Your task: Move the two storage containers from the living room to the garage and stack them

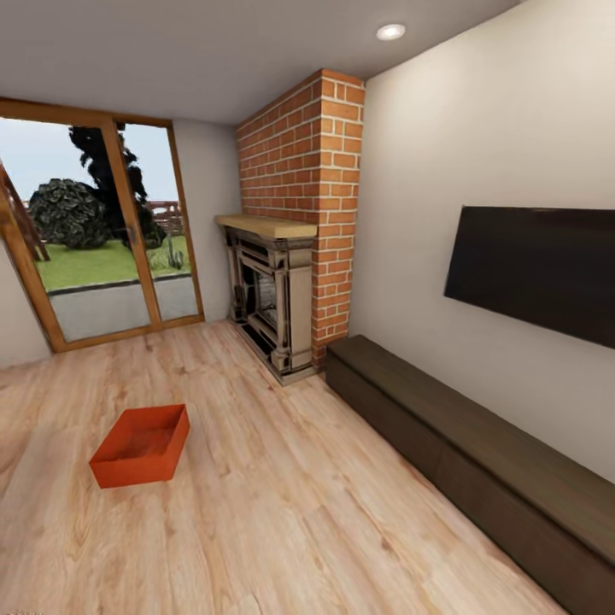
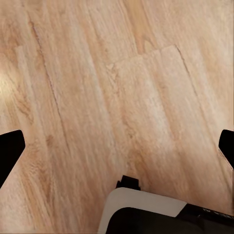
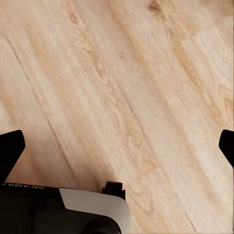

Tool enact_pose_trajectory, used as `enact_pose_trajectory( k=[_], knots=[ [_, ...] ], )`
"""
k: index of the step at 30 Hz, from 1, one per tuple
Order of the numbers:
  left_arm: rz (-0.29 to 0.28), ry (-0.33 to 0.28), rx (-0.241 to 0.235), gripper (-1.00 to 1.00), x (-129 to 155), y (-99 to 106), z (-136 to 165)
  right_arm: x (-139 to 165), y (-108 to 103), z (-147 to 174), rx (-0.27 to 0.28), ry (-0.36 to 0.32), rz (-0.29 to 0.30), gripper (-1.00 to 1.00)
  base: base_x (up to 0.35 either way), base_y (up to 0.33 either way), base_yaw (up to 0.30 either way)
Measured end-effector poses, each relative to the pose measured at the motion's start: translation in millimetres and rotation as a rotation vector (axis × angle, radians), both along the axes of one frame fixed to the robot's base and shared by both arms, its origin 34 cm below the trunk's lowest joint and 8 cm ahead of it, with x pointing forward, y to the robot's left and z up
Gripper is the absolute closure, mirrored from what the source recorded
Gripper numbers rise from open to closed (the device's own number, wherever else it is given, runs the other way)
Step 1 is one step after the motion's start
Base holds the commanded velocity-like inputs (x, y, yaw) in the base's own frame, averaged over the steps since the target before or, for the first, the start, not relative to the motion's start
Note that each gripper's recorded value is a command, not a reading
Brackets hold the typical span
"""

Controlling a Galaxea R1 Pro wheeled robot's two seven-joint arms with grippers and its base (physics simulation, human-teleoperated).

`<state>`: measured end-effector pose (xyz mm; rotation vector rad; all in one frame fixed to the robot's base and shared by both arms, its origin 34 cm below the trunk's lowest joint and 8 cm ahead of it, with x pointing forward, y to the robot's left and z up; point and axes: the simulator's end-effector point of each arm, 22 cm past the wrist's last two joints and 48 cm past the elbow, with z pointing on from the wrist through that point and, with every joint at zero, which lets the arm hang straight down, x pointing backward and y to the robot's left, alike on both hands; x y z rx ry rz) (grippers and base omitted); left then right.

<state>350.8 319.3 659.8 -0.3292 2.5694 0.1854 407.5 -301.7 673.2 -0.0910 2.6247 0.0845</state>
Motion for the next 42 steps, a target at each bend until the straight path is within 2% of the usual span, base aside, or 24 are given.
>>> enact_pose_trajectory(
  k=[32, 42],
  knots=[
    [0.004, 0.0, 0.005, -1.0, -0.3, 4.6, 0.3, 0.1, 0.0, 0.0, 0.0, 0.0, 0.0, -1.0, 0.323, -0.137, 0.248],
    [0.004, 0.0, 0.006, -1.0, -0.1, 5.0, 0.4, -0.1, -0.1, 0.0, 0.0, 0.0, 0.0, -1.0, 0.323, -0.137, 0.032]
  ],
)
